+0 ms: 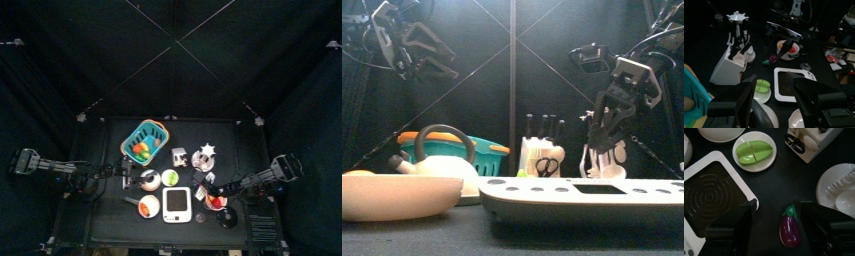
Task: Grab corn
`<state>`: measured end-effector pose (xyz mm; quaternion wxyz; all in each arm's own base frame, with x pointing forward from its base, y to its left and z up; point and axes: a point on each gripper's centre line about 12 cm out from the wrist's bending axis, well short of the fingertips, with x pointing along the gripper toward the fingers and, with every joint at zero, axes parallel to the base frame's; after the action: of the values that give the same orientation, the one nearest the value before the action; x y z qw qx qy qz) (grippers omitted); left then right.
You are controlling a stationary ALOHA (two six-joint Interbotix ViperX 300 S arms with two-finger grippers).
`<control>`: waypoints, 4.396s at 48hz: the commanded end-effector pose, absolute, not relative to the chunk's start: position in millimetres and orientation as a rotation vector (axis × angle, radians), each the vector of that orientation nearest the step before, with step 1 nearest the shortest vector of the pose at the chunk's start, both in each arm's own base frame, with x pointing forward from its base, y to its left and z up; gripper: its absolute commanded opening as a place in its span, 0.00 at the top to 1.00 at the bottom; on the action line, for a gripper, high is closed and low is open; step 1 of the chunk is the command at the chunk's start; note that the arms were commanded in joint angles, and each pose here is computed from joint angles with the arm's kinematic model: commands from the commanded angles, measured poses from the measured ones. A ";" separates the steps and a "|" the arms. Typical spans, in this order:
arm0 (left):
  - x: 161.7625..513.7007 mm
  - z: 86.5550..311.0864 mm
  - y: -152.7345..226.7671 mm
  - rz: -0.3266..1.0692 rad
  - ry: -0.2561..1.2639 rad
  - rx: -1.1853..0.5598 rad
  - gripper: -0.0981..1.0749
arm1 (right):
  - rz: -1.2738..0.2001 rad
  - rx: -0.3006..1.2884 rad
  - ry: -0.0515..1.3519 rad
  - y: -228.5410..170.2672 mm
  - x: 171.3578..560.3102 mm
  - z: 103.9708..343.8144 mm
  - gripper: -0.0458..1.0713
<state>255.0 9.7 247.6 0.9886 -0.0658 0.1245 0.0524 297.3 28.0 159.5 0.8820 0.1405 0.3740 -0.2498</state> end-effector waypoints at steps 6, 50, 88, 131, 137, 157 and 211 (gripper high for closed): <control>260.8 265.2 36.4 0.174 0.281 -0.143 0.17 | -0.488 0.285 0.730 31.2 307.9 174.6 0.13; 250.2 207.3 143.2 0.356 0.752 0.238 0.16 | -0.494 0.215 0.780 28.7 304.8 153.9 0.13; 265.2 199.6 160.0 0.200 1.202 0.367 0.04 | -0.507 0.197 0.815 28.2 306.1 141.4 0.13; 304.3 159.0 154.8 -0.141 1.187 0.148 0.04 | -0.489 0.198 0.845 31.5 307.2 130.6 0.13; 300.5 156.8 150.6 -0.167 1.211 0.105 0.04 | -0.488 0.193 0.848 31.7 308.2 129.2 0.13; 293.2 142.3 159.6 -0.157 1.253 0.061 0.06 | -0.488 0.191 0.849 31.8 308.8 128.8 0.13; 283.0 212.2 157.4 -0.050 1.076 0.211 0.36 | -0.490 0.192 0.849 31.3 308.8 128.8 0.13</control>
<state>282.9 154.7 203.6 0.8479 0.0908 0.5213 -0.0327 304.4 30.5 121.3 0.8724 0.0870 0.4179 -0.2382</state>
